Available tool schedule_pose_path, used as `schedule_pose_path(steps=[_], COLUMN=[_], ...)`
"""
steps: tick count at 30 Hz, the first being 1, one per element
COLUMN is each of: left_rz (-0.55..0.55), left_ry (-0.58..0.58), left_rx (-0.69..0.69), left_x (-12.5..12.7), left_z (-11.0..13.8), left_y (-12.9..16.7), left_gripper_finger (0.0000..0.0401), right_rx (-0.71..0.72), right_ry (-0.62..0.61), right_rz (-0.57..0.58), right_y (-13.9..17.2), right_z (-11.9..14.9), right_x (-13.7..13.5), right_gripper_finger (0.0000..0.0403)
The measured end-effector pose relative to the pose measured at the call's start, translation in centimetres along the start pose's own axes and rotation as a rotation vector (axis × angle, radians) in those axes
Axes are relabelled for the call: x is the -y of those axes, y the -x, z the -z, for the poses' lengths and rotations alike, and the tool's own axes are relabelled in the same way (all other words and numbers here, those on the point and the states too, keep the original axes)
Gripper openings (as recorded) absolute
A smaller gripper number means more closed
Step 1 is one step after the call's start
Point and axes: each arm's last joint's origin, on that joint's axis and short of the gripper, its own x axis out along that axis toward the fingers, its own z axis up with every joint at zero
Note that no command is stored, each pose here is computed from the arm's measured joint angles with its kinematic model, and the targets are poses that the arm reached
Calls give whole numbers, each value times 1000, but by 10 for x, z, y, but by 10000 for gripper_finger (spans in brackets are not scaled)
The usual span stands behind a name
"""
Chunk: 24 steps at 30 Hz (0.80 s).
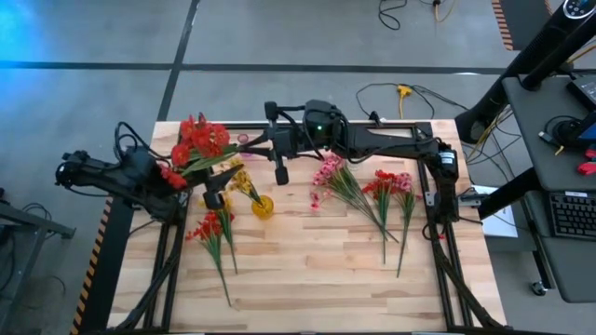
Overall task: Sort flowers into vase by color
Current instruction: Put the center red flower into the pink flower vase
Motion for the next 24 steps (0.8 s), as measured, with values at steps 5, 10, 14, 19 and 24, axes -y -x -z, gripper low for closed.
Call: schedule_pose_path(steps=[5,10,14,19,24], left_rz=[-5,-9,-15,-30,-43], left_ry=[-13,-15,-21,-39,-41], left_rx=[51,56,48,23,20], left_x=[-2,-4,-5,-4,-6], left_z=[-9,-12,-10,-6,-5], left_y=[-1,-2,-3,-9,-10], left_gripper_finger=[206,189,164,128,83], right_rx=[-3,-7,-8,-24,-42], right_ry=[0,-2,-2,-10,-42], right_rz=[3,2,1,-8,-9], right_y=[0,0,0,0,0], right_z=[1,1,1,3,4], right_x=[0,0,0,-1,-2], right_gripper_finger=[12,12,12,13,20])
